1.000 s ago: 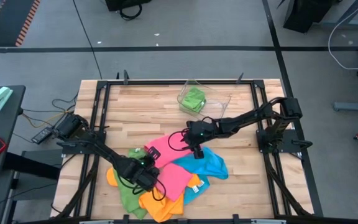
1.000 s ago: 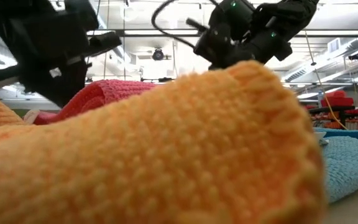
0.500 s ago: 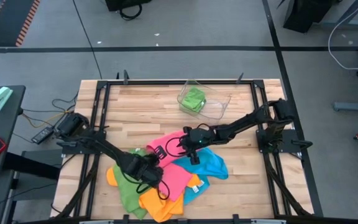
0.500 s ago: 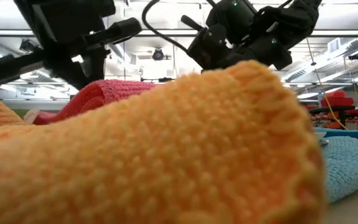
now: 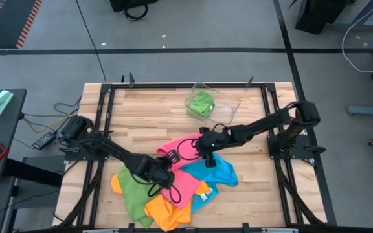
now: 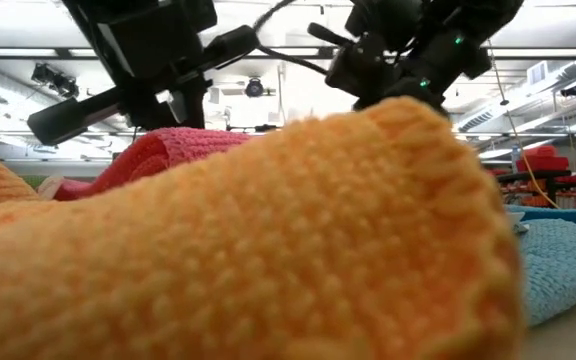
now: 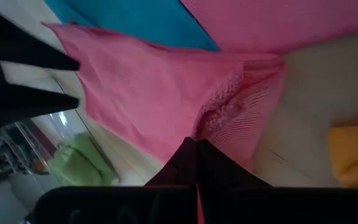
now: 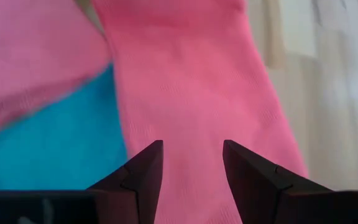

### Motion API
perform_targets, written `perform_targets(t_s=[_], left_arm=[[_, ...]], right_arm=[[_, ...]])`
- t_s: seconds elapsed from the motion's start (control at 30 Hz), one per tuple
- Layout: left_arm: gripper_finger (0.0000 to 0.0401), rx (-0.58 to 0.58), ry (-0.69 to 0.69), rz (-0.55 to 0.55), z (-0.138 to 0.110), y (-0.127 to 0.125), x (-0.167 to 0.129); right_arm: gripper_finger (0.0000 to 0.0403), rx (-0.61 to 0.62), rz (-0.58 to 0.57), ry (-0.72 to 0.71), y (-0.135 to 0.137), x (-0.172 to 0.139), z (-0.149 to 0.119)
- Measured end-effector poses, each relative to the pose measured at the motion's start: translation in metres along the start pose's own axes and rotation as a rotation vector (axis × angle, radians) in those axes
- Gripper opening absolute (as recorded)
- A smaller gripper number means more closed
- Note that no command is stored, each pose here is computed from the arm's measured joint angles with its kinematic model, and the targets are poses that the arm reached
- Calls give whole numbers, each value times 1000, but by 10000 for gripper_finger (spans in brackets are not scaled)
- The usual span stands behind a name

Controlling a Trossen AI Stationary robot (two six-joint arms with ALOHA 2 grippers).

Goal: Fold microfiber towels
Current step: Fold the top pink towel

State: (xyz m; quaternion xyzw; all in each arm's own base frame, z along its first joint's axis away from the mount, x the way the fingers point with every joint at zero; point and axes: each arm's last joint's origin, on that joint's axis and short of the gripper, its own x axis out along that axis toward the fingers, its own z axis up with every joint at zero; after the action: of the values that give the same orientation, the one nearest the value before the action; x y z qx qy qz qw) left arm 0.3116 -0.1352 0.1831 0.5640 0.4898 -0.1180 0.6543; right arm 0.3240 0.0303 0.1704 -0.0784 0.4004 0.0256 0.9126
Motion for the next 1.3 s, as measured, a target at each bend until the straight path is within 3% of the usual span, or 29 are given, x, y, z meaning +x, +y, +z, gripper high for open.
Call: perform_targets(t_s=[0.27,0.57,1.0,1.3], left_arm=[[3,12,-17,-3,-6,11,9],[3,46,-77,21,-13,30,22],[3,96,-148,22,-20,45,44],[3,136,-174,12,-16,43,66]], right_arm=[[176,36,-108,-4,-4,-39,-21],[176,86,-139,-156,-6,-72,-45],[176,99,-139,-188,-5,-73,-53],[176,89,-121,-210,1,-71,-51]])
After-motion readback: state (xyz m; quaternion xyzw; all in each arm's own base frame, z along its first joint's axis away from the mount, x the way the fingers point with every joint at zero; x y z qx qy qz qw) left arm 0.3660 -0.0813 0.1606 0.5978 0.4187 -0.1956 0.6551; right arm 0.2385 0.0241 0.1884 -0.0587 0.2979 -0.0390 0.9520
